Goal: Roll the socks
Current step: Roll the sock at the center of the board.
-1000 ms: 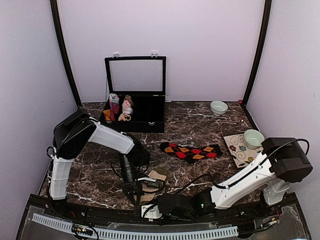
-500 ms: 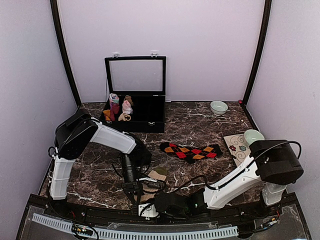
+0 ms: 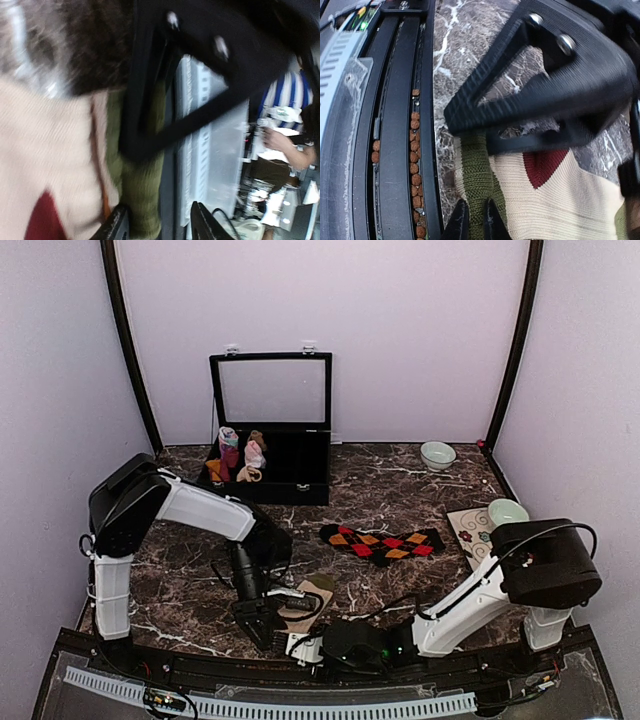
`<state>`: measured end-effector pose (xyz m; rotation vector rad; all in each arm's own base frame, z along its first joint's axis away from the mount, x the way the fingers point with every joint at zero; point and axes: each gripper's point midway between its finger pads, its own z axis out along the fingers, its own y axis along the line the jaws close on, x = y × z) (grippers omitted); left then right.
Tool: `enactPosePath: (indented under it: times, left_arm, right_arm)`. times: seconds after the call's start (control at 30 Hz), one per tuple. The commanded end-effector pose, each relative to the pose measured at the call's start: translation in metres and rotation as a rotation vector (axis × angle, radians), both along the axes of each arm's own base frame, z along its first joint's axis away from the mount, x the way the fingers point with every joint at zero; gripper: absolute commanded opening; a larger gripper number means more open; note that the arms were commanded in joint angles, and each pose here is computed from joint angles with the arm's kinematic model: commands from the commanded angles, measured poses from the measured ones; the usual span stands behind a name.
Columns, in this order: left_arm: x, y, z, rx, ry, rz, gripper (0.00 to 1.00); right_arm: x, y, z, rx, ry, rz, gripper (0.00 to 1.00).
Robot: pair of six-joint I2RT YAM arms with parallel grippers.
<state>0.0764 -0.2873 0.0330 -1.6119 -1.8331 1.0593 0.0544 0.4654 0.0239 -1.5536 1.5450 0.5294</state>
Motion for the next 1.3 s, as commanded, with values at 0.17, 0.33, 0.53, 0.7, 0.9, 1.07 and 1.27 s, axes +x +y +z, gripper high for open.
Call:
enactPosePath:
  times: [0.17,0.33,0.53,0.7,0.9,1.07,1.27]
  left_arm:
    - [0.073,0.049,-0.003,0.006,-0.452,0.121,0.45]
    - [0.080,0.058,0.017,-0.110,-0.575,0.175,0.45]
    - [0.067,0.069,0.030,-0.226,-0.681,0.073,0.42]
    - [0.045,0.059,0.034,-0.297,-0.739,-0.124,0.37]
    - [0.023,0.028,0.036,-0.381,-0.819,-0.317,0.36]
    - [0.016,0.010,0.037,-0.415,-0.842,-0.380,0.36]
    - [0.012,-0.002,0.029,-0.429,-0.860,-0.420,0.35]
  right_arm:
    - [0.008,-0.049,-0.066,-0.110,0.258,-0.156,0.00]
    - [0.011,-0.059,-0.080,-0.143,0.357,-0.210,0.00]
    - [0.016,-0.071,-0.094,-0.156,0.564,-0.287,0.00]
    - [0.010,-0.088,-0.118,-0.201,0.815,-0.367,0.00]
    - [0.006,-0.104,-0.132,-0.229,0.973,-0.455,0.00]
    - [0.007,-0.115,-0.147,-0.304,1.014,-0.531,0.00]
    - [0.014,-0.132,-0.157,-0.347,1.033,-0.624,0.00]
